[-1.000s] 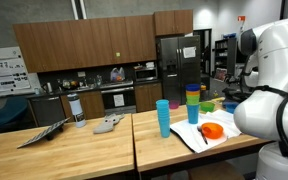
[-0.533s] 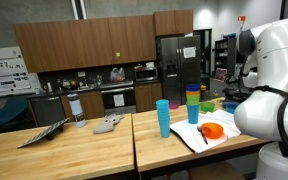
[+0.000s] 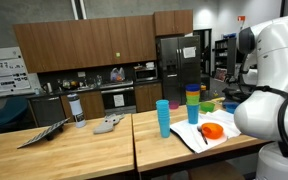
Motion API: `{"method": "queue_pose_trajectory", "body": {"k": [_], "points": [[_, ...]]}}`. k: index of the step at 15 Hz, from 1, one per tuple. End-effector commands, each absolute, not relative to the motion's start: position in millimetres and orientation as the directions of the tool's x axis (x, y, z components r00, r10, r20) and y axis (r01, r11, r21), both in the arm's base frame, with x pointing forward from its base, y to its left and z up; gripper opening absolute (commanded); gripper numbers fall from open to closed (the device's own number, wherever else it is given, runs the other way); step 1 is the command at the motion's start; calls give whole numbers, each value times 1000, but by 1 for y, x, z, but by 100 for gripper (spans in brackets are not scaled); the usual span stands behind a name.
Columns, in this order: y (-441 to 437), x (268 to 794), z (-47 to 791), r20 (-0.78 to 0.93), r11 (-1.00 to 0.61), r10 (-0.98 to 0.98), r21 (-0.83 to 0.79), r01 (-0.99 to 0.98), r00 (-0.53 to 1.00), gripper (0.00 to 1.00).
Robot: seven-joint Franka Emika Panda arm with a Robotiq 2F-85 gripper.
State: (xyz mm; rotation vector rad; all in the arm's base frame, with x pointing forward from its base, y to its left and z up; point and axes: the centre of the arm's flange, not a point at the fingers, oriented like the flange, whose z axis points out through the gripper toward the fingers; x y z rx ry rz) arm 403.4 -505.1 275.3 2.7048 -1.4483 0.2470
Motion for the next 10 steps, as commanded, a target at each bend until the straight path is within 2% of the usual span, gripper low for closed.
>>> {"method": "queue_pose_trajectory", "body": {"k": [1,3,10], "points": [[-481,403,318,246,-556,-801,36,-831,546,96],[-474,408,331,261,-556,-794,54,-829,549,100],[-455,408,331,159,-597,-785,61,-800,598,100]]}}
